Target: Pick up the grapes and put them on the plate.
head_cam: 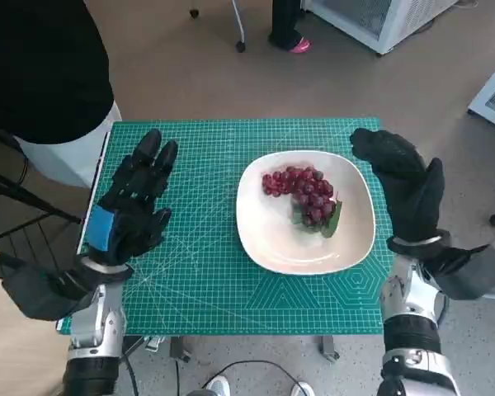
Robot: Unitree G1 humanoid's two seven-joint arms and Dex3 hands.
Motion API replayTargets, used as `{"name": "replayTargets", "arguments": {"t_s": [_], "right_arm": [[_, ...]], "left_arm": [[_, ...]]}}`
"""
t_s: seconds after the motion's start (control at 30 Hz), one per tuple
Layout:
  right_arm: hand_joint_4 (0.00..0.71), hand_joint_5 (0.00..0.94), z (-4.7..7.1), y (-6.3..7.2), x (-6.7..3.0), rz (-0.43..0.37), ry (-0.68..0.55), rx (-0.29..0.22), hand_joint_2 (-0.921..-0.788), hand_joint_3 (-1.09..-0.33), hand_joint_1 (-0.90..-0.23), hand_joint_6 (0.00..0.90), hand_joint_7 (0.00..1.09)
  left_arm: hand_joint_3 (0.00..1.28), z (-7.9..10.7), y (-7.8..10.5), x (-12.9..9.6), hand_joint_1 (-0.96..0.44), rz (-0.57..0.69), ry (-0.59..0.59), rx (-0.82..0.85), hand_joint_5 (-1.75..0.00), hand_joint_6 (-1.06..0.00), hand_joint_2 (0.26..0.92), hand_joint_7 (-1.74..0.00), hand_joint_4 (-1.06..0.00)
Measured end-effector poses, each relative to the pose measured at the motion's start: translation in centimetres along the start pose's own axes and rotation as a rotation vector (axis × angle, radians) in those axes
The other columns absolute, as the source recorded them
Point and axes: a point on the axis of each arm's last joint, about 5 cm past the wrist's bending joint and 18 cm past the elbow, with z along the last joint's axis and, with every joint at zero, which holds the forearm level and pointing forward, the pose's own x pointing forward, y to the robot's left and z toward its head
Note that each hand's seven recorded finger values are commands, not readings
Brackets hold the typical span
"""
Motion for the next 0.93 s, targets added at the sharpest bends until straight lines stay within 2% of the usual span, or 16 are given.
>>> {"name": "replayTargets", "arguments": {"t_s": [0.23, 0.4, 0.6, 0.93], "right_arm": [[0.397, 0.002, -0.02, 0.01, 0.03, 0.001, 0.004, 0.004, -0.921, -0.56, -0.539, 0.482, 0.0], [0.397, 0.002, 0.03, 0.02, 0.1, 0.003, 0.001, 0.004, -0.921, -0.559, -0.542, 0.484, 0.01], [0.398, 0.002, 0.05, 0.02, 0.13, 0.005, 0.0, 0.004, -0.921, -0.559, -0.543, 0.484, 0.0], [0.399, 0.002, 0.05, 0.04, 0.15, 0.006, 0.001, 0.004, -0.921, -0.56, -0.538, 0.485, 0.0]], "left_arm": [[0.37, 0.02, -0.01, -0.03, -0.54, 0.003, 0.001, -0.004, -0.01, -0.2, 0.921, 0.0, -0.13], [0.29, 0.06, -0.01, -0.02, -0.4, 0.005, 0.0, -0.01, -0.01, -0.2, 0.921, 0.0, -0.14], [0.27, 0.16, -0.03, -0.02, -0.29, 0.009, -0.004, -0.008, -0.01, -0.21, 0.921, -0.01, -0.16], [0.26, 0.22, -0.05, 0.02, -0.31, 0.01, -0.005, -0.016, -0.01, -0.22, 0.921, -0.01, -0.17]]}}
